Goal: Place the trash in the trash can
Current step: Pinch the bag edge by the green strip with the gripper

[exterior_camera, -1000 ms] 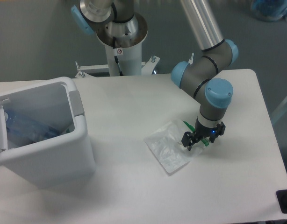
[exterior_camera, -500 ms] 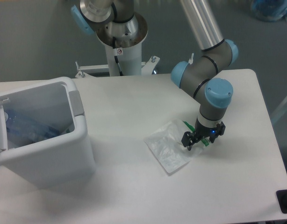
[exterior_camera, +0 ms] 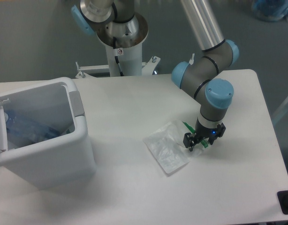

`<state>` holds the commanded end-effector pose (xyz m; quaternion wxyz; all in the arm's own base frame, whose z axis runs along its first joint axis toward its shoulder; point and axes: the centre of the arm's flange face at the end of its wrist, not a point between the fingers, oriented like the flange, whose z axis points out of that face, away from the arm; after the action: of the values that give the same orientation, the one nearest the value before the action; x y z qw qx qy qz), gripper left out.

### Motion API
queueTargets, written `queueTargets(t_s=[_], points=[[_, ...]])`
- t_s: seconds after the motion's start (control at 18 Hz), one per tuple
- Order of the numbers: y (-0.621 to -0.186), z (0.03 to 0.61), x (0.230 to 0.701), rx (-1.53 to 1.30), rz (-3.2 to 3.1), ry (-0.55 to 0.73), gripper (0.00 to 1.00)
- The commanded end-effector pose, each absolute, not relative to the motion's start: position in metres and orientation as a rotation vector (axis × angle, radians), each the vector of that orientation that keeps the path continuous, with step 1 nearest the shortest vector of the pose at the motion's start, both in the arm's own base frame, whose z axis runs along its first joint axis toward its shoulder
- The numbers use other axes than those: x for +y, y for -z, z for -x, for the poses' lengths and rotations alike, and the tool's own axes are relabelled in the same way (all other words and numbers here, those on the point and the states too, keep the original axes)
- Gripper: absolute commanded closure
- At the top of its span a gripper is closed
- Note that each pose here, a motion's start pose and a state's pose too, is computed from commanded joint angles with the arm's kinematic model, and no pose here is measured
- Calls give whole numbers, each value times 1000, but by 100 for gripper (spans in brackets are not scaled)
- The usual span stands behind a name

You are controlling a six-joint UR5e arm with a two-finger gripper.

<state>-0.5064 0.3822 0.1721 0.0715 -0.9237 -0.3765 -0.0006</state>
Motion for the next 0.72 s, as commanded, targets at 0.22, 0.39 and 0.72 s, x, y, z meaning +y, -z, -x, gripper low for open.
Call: queueTargets(t_s=[0.22, 0.39, 0.72], points=[[-174, 506, 382, -1131, 2775, -1, 30], [-175, 505, 382, -1128, 2775, 0, 36], [-175, 503, 382, -1132, 2773, 4, 47]])
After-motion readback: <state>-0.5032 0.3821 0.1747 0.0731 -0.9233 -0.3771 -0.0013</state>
